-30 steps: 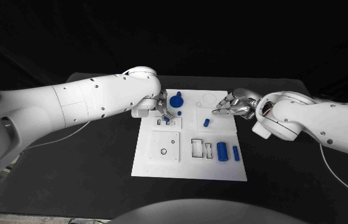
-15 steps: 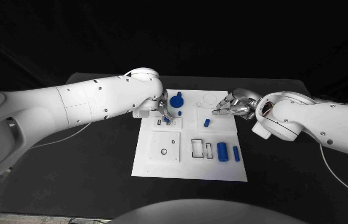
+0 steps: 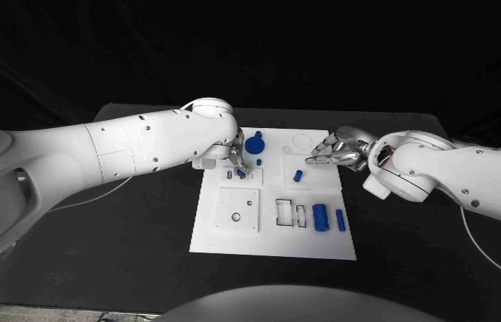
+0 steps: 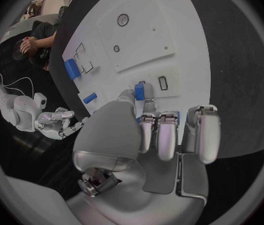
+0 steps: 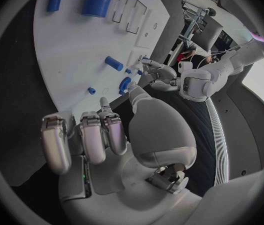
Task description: Assemble the parts on the task board
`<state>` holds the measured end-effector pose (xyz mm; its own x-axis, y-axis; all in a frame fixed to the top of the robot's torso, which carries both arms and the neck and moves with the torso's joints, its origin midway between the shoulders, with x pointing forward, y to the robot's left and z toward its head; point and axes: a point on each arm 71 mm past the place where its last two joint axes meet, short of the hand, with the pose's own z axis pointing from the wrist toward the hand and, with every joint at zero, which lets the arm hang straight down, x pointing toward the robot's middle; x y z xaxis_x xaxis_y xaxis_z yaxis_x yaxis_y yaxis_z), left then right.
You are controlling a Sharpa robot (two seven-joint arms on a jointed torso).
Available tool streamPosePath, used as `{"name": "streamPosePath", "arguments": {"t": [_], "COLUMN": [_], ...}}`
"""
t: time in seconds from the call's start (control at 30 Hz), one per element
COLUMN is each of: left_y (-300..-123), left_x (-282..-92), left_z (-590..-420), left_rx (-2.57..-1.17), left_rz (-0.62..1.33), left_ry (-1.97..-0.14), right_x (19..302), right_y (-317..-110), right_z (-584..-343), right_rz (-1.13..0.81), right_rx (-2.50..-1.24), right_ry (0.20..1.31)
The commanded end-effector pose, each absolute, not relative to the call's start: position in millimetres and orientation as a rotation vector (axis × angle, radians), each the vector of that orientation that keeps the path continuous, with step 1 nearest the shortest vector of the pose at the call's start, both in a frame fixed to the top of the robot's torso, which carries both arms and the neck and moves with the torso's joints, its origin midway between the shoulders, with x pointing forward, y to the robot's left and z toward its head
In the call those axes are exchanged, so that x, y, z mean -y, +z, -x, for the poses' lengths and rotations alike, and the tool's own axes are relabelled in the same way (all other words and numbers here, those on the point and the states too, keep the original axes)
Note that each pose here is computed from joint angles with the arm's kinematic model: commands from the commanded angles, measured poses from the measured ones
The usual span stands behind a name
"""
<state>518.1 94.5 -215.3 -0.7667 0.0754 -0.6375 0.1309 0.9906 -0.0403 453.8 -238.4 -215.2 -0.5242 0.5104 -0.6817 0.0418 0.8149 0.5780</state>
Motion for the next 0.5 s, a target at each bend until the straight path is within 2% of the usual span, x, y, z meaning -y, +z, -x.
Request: {"name": "streamPosePath", "arguments": {"t": [0.03,0.5], "left_y": [-216.0,-218.7], "left_x": [-99.6,-99.1], "left_z": [-518.0,-518.0], "left_rx": [-2.457,-2.461], "left_rz": [-0.140,-0.136], "left_ry": [0.019,0.029], "right_x": [237.5,237.9], "right_y": [-215.8,-215.9], "right_z": [-453.1,-453.0], "right_rz": [-0.393,-0.393], "right_rx": [-2.066,-2.068], "right_ry": [0.629,0.627]}}
